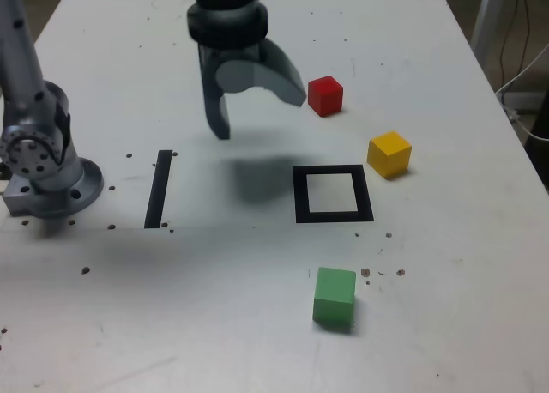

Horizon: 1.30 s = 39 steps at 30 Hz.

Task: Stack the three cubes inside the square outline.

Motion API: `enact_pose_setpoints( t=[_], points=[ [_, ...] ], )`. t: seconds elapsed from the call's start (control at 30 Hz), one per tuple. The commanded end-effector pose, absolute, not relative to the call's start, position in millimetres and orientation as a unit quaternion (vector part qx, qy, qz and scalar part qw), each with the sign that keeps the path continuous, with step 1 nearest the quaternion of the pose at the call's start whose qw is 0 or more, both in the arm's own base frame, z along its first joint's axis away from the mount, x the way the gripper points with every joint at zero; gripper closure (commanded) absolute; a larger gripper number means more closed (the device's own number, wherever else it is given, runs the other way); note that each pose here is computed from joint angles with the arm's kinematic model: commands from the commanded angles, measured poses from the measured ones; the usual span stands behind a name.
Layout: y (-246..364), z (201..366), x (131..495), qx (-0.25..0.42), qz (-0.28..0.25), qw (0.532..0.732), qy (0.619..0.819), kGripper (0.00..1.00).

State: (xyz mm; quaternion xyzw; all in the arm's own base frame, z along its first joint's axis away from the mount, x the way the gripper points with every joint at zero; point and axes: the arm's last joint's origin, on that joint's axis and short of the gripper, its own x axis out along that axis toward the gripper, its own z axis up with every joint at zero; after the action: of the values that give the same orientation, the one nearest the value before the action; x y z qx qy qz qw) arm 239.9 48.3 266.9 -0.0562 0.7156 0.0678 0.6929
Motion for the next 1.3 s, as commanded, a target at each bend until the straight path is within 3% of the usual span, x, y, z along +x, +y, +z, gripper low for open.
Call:
enact_pose_setpoints(
  t=[0.0,0.23,0.5,1.03,1.27],
  points=[
    [57.0,265.9,247.5,-0.061,0.082,0.691,0.716,0.00],
    [90.9,277.0,269.3,-0.082,0.128,0.700,0.698,0.00],
    [125.5,282.0,292.4,-0.108,0.159,0.693,0.695,0.00],
    [154.4,240.9,336.2,-0.110,0.187,0.654,0.725,0.06],
    [155.0,230.1,345.3,-0.103,0.186,0.647,0.732,0.11]
  ],
)
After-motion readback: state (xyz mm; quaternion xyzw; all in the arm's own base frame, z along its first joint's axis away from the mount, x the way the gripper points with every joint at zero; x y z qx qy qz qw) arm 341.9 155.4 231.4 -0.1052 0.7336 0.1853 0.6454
